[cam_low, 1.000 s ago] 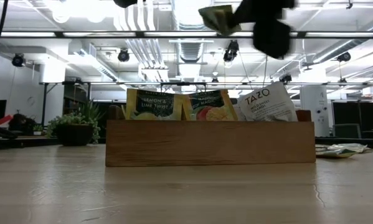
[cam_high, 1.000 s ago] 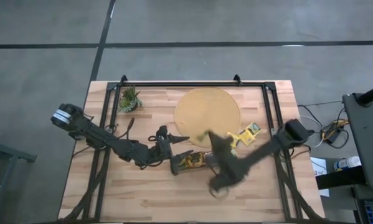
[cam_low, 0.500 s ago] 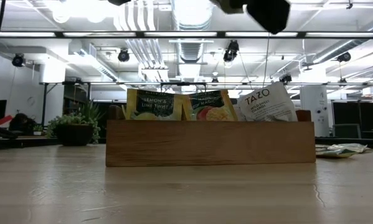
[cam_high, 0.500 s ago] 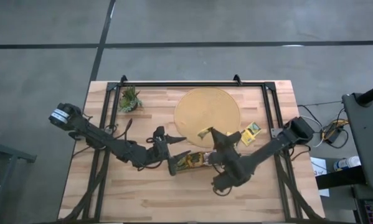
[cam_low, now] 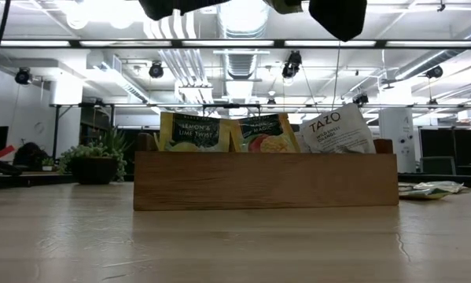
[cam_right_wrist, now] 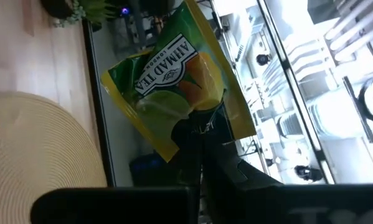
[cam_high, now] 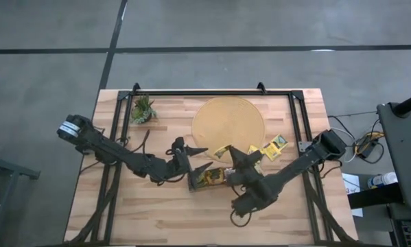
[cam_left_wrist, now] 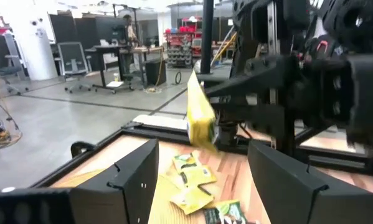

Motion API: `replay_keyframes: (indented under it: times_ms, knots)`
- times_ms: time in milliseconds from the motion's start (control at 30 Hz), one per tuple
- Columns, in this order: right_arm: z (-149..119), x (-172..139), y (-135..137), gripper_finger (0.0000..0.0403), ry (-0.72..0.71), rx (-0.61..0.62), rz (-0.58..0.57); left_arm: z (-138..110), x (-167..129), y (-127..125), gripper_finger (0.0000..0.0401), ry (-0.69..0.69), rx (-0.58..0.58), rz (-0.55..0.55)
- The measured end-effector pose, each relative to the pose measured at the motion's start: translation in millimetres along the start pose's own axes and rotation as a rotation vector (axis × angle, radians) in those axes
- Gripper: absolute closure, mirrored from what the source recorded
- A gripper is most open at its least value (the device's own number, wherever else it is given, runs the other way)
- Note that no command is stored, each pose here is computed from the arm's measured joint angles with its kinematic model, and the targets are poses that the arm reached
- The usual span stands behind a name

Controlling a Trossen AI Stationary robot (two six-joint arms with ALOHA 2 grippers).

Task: Pick & Place Tea
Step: Put the yellow tea bag into the left section of the wooden organizer

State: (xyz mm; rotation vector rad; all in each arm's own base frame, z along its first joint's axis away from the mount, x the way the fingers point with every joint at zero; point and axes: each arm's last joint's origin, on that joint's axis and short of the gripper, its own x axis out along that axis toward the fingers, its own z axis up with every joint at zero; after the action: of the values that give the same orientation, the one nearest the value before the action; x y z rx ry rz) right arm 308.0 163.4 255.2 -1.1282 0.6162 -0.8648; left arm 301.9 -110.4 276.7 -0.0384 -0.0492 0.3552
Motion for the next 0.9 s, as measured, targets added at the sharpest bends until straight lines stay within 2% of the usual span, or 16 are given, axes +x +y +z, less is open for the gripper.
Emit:
replay_keyframes:
  times_ms: [200, 433, 667, 800, 900]
  knots:
    - [6, -4, 3, 0.0395, -0.012, -0.045, 0.004, 2, 1, -3, 0.016, -0.036, -0.017, -0.043]
    - [7, -7, 3, 0.0394, -0.02, -0.04, 0.007, 2, 2, -2, 0.016, -0.037, -0.026, -0.063]
    - [20, -8, 5, 0.0394, -0.022, -0.044, 0.007, 0, 7, 1, 0.0162, -0.03, -0.058, -0.083]
    - [21, -8, 7, 0.0394, -0.022, -0.061, 0.007, -3, 12, -1, 0.0177, -0.024, -0.055, -0.094]
    - [21, -8, 7, 0.0394, -0.022, -0.059, 0.007, -2, 16, -4, 0.0211, -0.026, -0.051, -0.095]
